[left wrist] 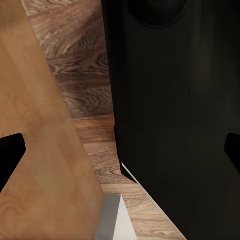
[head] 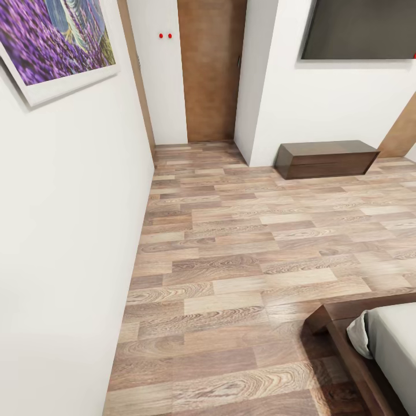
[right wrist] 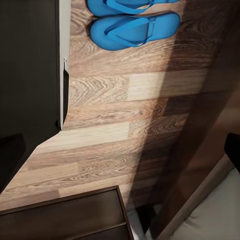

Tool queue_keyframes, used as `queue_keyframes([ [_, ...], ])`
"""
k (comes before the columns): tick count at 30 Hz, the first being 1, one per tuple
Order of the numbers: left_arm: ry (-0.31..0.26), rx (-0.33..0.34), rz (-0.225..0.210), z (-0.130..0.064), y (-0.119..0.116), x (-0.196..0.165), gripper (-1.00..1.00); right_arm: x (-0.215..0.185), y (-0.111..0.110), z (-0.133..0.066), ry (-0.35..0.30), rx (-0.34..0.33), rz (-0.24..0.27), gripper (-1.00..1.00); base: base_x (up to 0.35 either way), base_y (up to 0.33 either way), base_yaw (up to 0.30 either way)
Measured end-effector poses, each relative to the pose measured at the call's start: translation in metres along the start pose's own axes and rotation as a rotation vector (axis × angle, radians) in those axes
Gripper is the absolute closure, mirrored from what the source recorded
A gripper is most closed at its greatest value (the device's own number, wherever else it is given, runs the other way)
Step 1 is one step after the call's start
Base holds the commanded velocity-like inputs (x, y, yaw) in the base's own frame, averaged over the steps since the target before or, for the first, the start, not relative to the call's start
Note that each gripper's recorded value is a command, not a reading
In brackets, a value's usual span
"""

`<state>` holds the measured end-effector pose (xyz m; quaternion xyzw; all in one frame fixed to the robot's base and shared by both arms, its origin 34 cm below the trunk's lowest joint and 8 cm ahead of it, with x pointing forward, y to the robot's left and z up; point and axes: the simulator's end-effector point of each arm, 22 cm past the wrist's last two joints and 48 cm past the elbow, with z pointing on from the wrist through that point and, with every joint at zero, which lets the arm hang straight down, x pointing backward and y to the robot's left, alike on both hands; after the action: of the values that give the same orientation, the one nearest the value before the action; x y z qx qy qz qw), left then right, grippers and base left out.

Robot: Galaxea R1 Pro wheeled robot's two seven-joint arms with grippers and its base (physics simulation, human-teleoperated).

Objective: In the bedroom, move the book from the bed onto either nightstand, and place the two sandals side by side next to the bed.

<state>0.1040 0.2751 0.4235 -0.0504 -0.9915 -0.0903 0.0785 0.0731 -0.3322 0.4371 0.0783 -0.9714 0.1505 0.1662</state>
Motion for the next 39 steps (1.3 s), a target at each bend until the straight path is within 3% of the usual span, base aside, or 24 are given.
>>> queue_keyframes([
  [39,-0.003,0.003,0.003,0.0003,0.0008,-0.0004,-1.00,0.0003,0.0032,-0.0006,0.002,-0.007,0.003,-1.00,0.007,0.000,0.000],
])
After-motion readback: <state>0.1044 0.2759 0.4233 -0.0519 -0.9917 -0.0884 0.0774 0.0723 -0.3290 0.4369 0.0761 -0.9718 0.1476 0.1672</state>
